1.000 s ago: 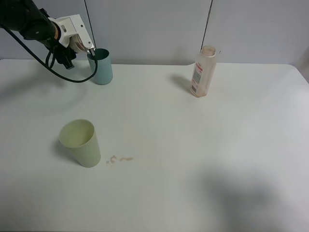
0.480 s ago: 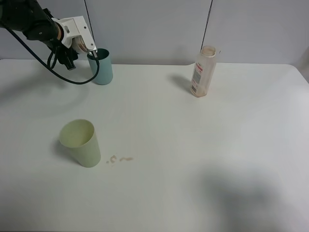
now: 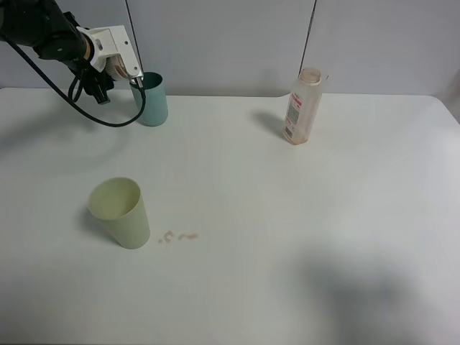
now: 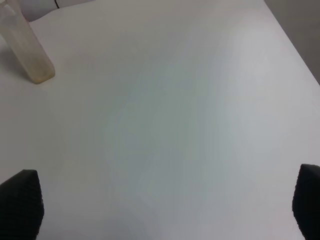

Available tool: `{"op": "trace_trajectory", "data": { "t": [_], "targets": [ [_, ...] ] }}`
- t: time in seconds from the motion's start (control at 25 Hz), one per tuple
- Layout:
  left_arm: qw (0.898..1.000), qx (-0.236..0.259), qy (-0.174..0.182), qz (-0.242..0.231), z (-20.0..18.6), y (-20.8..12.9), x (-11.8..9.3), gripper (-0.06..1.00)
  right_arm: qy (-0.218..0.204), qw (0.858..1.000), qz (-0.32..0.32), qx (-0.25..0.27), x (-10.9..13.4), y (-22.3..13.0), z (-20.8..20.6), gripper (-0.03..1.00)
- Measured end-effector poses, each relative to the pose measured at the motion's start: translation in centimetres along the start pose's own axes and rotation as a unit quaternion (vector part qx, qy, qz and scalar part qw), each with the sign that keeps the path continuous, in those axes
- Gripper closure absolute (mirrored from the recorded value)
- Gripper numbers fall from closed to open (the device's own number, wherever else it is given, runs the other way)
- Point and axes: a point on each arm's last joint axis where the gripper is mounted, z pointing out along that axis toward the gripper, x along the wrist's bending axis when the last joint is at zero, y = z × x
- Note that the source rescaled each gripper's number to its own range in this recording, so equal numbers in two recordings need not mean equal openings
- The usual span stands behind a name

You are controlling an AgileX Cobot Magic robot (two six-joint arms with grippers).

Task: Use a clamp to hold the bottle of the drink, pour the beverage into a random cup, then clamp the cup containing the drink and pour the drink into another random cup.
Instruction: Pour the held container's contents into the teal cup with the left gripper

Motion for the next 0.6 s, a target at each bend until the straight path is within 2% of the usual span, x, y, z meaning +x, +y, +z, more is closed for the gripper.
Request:
{"op": "trace_trajectory", "data": {
  "t": [0.6],
  "targets": [
    [0.999, 0.006, 0.004, 0.033, -0.16, 0.51, -0.23, 0.93, 0.0, 1.0, 0.0, 0.0, 0.0, 0.0, 0.0, -0.03]
  ]
}}
